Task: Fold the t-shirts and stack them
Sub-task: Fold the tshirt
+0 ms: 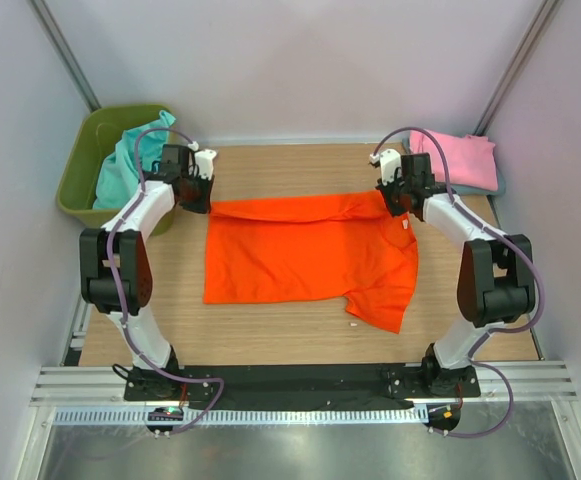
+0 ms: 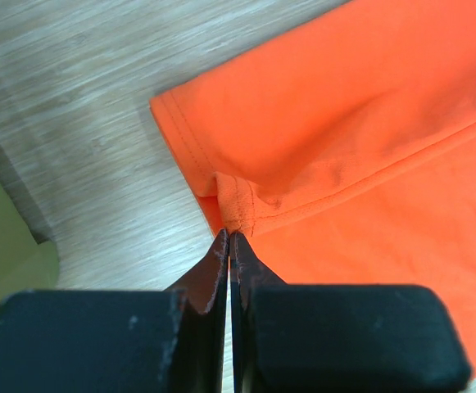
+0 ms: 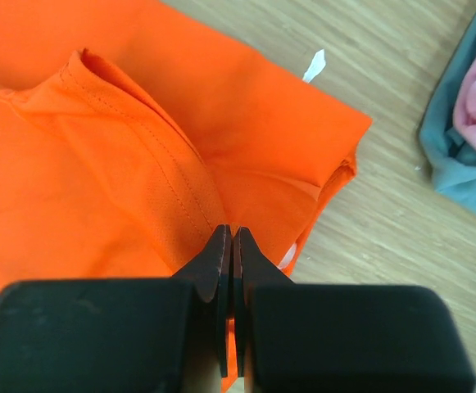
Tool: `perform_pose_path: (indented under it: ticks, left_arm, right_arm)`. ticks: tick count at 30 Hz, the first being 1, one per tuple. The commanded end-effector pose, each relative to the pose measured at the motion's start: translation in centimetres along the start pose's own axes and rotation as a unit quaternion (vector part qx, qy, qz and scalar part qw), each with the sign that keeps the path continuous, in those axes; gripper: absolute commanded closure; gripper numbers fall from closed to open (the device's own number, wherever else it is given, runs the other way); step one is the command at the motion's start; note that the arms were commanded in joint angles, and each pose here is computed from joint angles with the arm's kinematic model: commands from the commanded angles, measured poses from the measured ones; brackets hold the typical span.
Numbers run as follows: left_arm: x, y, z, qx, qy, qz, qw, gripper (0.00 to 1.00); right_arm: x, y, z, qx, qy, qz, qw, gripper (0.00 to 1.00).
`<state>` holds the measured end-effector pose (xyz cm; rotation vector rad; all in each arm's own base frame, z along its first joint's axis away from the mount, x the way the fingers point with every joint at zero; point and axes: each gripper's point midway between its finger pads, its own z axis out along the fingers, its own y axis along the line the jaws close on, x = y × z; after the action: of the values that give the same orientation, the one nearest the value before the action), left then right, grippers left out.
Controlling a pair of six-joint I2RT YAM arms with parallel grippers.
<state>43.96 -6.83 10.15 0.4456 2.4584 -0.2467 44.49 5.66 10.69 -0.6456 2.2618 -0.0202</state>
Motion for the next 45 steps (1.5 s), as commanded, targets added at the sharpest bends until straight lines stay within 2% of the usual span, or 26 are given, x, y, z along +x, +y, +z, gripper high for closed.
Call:
perform_pose_path:
  ticks: [1,2,4,5,8,11,15,19,22,26,30,33,35,37,40,43,45]
  left_arm:
    - [-1.1,0.1,-1.6,-0.007,-0.021,-0.003,1.000,1.00]
    - [-0.6,0.1,-1.3,-0.008,-0.010,-0.010,1.000,1.00]
    - [-0.2,0.3,-1.2,-0.015,0.005,-0.024,1.000,0.92]
    - [0.0,0.3,-1.4,-0.016,0.013,-0.029,0.999,0.90]
    - [0.4,0.1,-2.2,-0.021,0.017,-0.034,0.999,0.72]
    - [-0.8,0.1,-3.7,-0.029,-0.009,-0.032,0.999,0.60]
    - [-3.3,-0.3,-3.8,-0.013,-0.039,-0.035,0.999,0.57]
    - [-3.6,-1.1,-0.3,0.023,-0.006,-0.050,0.998,0.60]
    - [-2.6,-2.1,2.1,0.056,0.036,-0.075,0.995,0.66]
    - [-1.1,-2.9,3.9,0.081,0.067,-0.103,0.989,0.73]
    - [-0.5,-3.4,4.2,0.085,0.076,-0.102,0.988,0.74]
    - [-0.9,-3.4,3.8,0.083,0.070,-0.098,0.989,0.74]
    - [-1.1,-3.3,3.5,0.081,0.067,-0.095,0.990,0.74]
    - [-1.6,-3.2,3.4,0.081,0.061,-0.094,0.990,0.74]
    - [-2.1,-3.2,3.0,0.079,0.052,-0.090,0.991,0.73]
    - [-2.3,-3.3,2.8,0.080,0.050,-0.091,0.991,0.73]
    - [-2.2,-3.2,2.7,0.080,0.050,-0.091,0.991,0.71]
  right_arm:
    - [-1.0,0.8,-1.7,-0.009,-0.023,0.002,1.000,0.99]
    - [-0.6,1.2,-1.7,-0.019,-0.017,0.002,1.000,0.98]
    - [0.2,2.2,-2.1,-0.044,-0.005,0.004,0.999,0.87]
    - [0.3,2.4,-2.3,-0.050,-0.003,0.005,0.999,0.78]
    - [-0.5,2.5,-3.5,-0.051,-0.013,0.005,0.999,0.63]
    - [-2.2,1.6,-3.9,-0.036,-0.031,0.007,0.999,0.59]
    - [-3.9,0.9,-2.6,-0.032,-0.049,0.014,0.998,0.59]
    - [-3.7,1.2,0.9,-0.048,-0.032,0.023,0.998,0.62]
    - [-4.3,0.8,2.5,-0.050,-0.031,0.028,0.998,0.69]
    - [-4.5,0.7,5.5,-0.056,-0.021,0.032,0.998,0.69]
    - [-4.4,1.7,6.9,-0.071,-0.010,0.025,0.997,0.70]
    - [-4.7,2.9,6.0,-0.078,-0.006,0.008,0.997,0.74]
    - [-3.8,5.5,5.1,-0.094,0.008,0.005,0.996,0.76]
    - [-4.2,8.7,2.5,-0.121,0.003,-0.011,0.993,0.77]
    - [-1.9,13.0,-1.0,-0.161,0.021,-0.020,0.987,0.78]
    - [-1.5,14.3,-3.0,-0.182,0.024,0.006,0.983,0.78]
    - [-2.0,13.5,-3.5,-0.163,0.009,0.011,0.987,0.78]
